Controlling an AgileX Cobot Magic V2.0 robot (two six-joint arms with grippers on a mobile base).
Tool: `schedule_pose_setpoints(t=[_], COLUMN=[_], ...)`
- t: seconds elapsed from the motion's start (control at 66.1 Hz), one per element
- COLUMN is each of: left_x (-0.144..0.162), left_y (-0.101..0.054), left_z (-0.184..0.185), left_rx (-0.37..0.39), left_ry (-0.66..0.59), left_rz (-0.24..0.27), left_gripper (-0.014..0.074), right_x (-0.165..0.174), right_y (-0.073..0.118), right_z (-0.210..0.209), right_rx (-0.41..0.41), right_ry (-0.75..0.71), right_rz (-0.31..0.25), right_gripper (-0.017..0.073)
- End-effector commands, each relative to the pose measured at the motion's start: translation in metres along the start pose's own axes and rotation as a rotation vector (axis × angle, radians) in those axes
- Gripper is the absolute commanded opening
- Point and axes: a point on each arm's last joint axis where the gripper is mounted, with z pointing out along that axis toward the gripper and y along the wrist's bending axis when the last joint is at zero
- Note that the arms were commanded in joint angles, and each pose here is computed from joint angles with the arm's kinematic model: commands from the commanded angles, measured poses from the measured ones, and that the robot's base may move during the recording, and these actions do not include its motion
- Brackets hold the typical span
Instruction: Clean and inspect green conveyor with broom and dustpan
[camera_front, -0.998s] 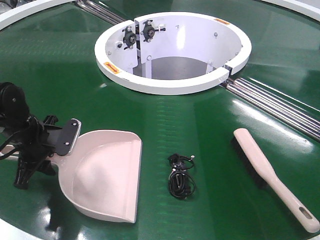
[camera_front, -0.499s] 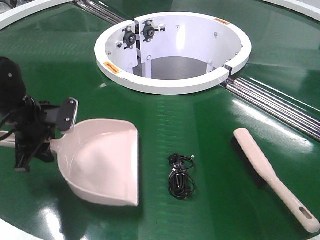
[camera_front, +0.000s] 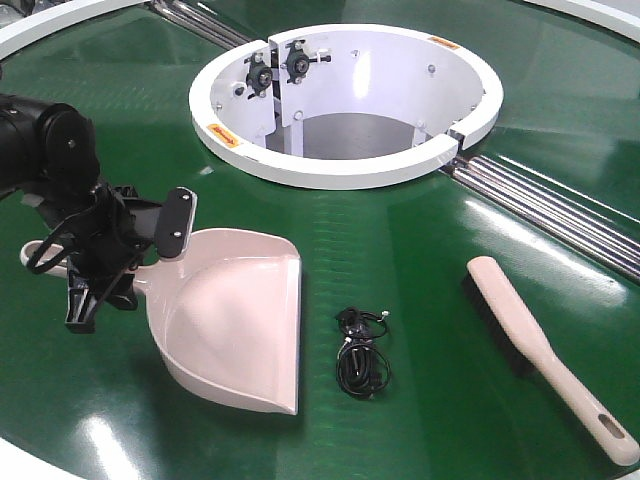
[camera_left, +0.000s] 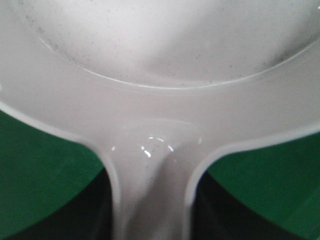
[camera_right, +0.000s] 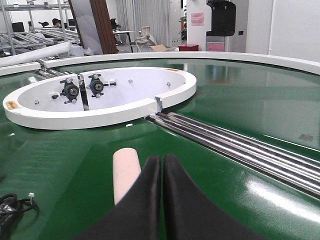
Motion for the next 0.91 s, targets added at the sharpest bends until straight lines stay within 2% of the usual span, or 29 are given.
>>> schedule_pose_setpoints(t=[0.0, 0.166, 0.363, 0.726, 0.832, 0.892], left_x=[-0.005, -0.006, -0.006, -0.006, -0.008, -0.010], left_y=[0.002, 0.003, 0.004, 0.007, 0.007, 0.006], left_z=[-0.020, -0.013, -0.006, -0.005, -0.005, -0.005], left_rx=[-0.062, -0.040, -0.017, -0.049, -0.051, -0.059], left_ry=[-0.025, -0.022, -0.016, -0.024, -0.016, 0.008], left_rz=[-0.010, -0.061, -0.061, -0.060, -0.047, -0.020], left_gripper=[-0.0008, -0.0008, -0.0008, -0.0008, -0.0008, -0.0008], right_x=[0.000, 0.000, 0.000, 0.000, 0.000, 0.000], right_y=[0.000, 0.000, 0.000, 0.000, 0.000, 0.000], right_z=[-0.001, -0.001, -0.001, -0.001, -0.001, -0.001], right_rx=[0.000, 0.000, 0.000, 0.000, 0.000, 0.000], right_ry=[-0.071, -0.071, -0.071, -0.071, -0.071, -0.071], right_rz=[-0.009, -0.009, -0.009, -0.009, -0.009, -0.009], right_gripper=[-0.0010, -0.0010, -0.0010, -0.0010, -0.0010, -0.0010])
